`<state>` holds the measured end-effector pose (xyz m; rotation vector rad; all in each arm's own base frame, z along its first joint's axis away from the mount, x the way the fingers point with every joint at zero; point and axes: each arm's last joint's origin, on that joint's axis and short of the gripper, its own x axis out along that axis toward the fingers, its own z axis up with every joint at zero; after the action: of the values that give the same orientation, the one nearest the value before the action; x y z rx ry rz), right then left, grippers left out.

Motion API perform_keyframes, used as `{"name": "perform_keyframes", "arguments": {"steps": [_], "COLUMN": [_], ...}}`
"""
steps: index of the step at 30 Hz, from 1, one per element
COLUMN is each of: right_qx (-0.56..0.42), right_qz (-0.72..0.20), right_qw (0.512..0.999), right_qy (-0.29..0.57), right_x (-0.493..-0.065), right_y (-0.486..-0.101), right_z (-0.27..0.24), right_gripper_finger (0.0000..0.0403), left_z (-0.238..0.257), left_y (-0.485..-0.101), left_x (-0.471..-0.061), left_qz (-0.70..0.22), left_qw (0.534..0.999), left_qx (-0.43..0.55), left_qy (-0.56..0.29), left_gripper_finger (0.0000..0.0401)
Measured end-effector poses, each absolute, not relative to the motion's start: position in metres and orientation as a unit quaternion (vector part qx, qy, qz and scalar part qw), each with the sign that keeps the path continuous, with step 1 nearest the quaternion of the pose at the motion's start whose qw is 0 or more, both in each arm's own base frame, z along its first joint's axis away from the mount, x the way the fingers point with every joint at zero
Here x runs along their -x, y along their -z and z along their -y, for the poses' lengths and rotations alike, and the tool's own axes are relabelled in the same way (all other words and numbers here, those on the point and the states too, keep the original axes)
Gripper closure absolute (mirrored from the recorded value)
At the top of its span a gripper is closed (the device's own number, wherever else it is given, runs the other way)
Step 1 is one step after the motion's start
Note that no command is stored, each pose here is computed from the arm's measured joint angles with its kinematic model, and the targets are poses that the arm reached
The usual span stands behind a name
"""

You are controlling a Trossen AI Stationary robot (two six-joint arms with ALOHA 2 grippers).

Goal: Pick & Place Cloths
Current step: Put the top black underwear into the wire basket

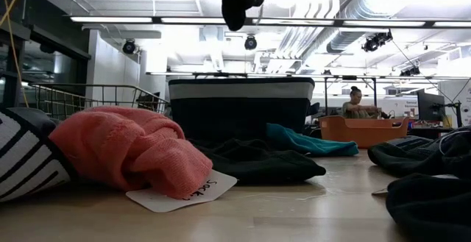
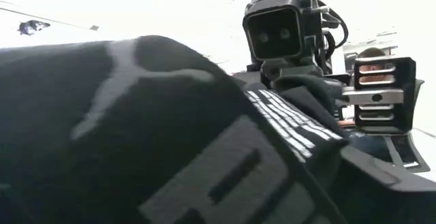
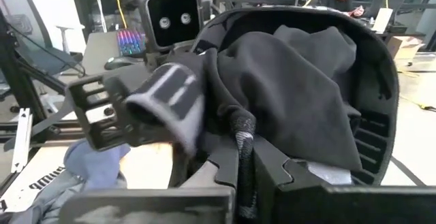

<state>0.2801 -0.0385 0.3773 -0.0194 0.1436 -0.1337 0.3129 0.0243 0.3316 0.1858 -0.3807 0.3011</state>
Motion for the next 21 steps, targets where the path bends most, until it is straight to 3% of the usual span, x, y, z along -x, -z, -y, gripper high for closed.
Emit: {"name": "perform_keyframes", "arguments": {"steps": [11,21], "right_qx": [0.017,0.054], "right_qz": [-0.085,-0.094], "right_qw": [0.994,0.992], "right_qy": [0.069,0.064], "right_x": [-0.2797,-0.2795], "right_y": [-0.3749,-0.3736], "right_z": [0.0389,0.0387], "right_gripper_finger": [0.0375,0.0330], "left_z": [-0.0258,-0.0262], "left_y": [-0.3284,-0.3261], "left_x": [-0.3132,-0.3136], "left_qz": [0.161,0.148], "left_qw": [0.967,0.968], "left_qx": [-0.095,-0.095], "left_qy": [-0.175,-0.181], "left_gripper_finger": [0.0375,0.0380]}}
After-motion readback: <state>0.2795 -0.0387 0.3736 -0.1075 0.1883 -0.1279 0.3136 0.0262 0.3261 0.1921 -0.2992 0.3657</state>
